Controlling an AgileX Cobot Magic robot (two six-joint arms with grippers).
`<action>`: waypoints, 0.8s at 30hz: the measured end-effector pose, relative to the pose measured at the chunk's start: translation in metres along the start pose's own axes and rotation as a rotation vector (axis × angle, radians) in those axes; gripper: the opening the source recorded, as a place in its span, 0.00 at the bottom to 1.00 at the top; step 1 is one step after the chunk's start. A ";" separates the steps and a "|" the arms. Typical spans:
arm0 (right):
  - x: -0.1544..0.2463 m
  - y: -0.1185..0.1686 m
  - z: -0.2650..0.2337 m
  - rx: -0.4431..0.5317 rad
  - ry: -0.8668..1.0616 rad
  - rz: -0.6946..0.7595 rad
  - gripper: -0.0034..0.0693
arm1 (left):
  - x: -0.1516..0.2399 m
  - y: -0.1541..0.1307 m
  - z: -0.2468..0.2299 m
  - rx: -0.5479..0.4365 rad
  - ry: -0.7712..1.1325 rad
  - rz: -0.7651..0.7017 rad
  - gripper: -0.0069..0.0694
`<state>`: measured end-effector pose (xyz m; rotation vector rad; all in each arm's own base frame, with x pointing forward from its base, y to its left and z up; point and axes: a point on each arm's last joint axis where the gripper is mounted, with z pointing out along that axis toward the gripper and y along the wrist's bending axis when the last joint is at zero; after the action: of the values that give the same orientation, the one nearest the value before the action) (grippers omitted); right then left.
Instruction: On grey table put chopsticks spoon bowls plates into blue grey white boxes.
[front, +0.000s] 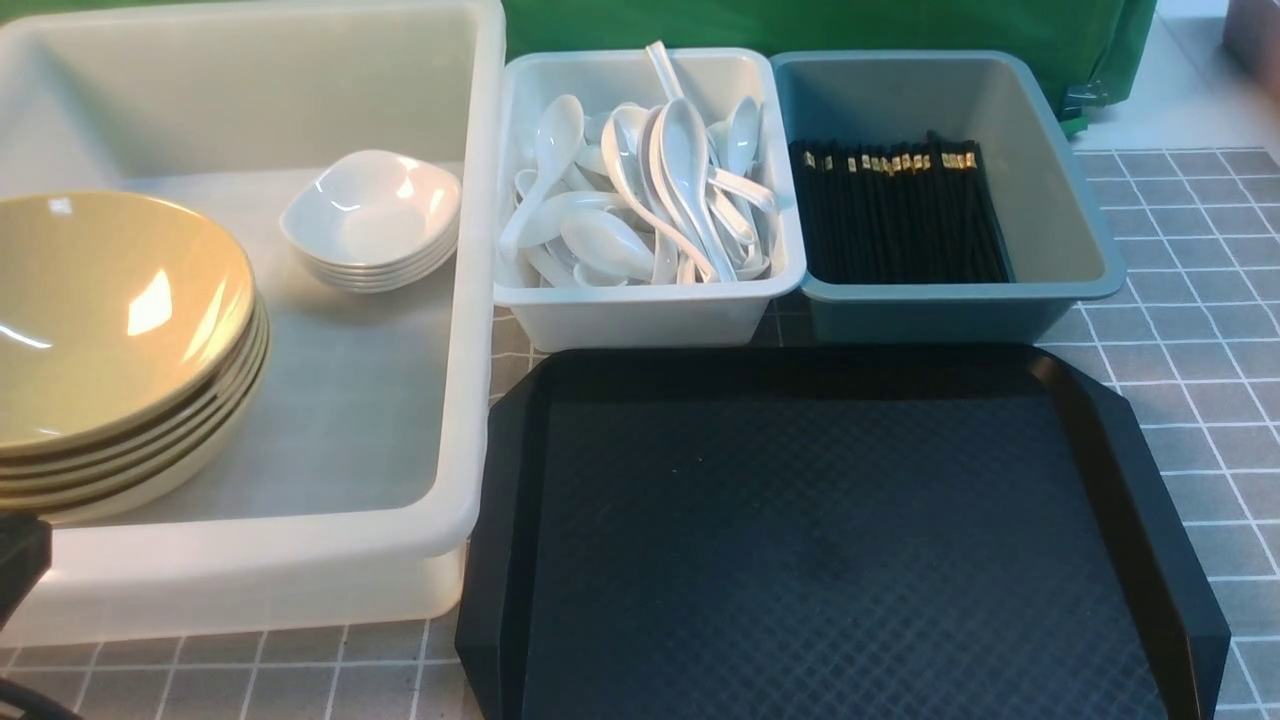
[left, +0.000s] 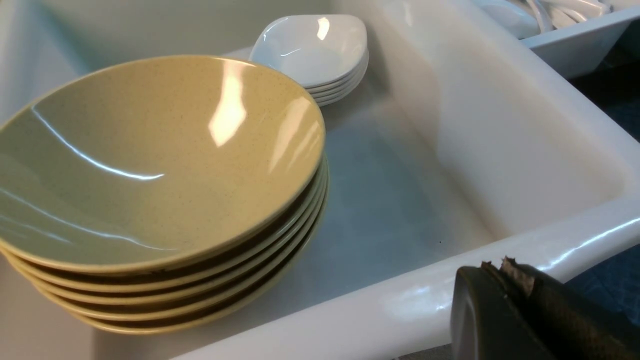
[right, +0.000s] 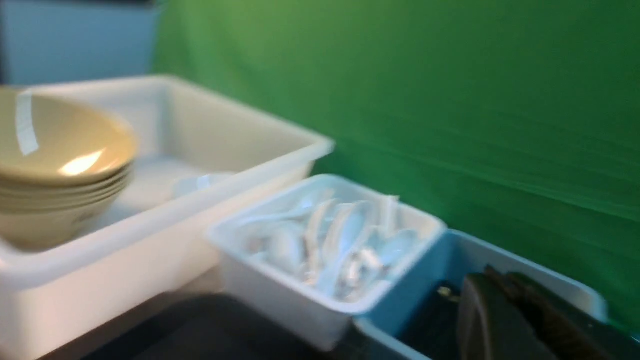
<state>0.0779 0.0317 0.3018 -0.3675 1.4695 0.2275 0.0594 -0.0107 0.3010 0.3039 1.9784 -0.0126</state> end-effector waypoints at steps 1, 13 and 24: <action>0.011 -0.002 -0.006 0.036 0.000 0.016 0.09 | 0.000 0.000 0.000 0.000 0.000 0.000 0.08; 0.109 -0.011 -0.038 0.397 0.125 0.206 0.09 | 0.000 0.000 0.000 0.000 0.000 0.000 0.08; 0.125 -0.012 -0.044 0.444 0.304 0.230 0.09 | 0.000 0.000 0.000 0.001 0.000 -0.001 0.08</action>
<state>0.0539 -0.0047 0.1759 0.1351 1.8110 0.0224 0.0594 -0.0107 0.3010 0.3036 1.9784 -0.0136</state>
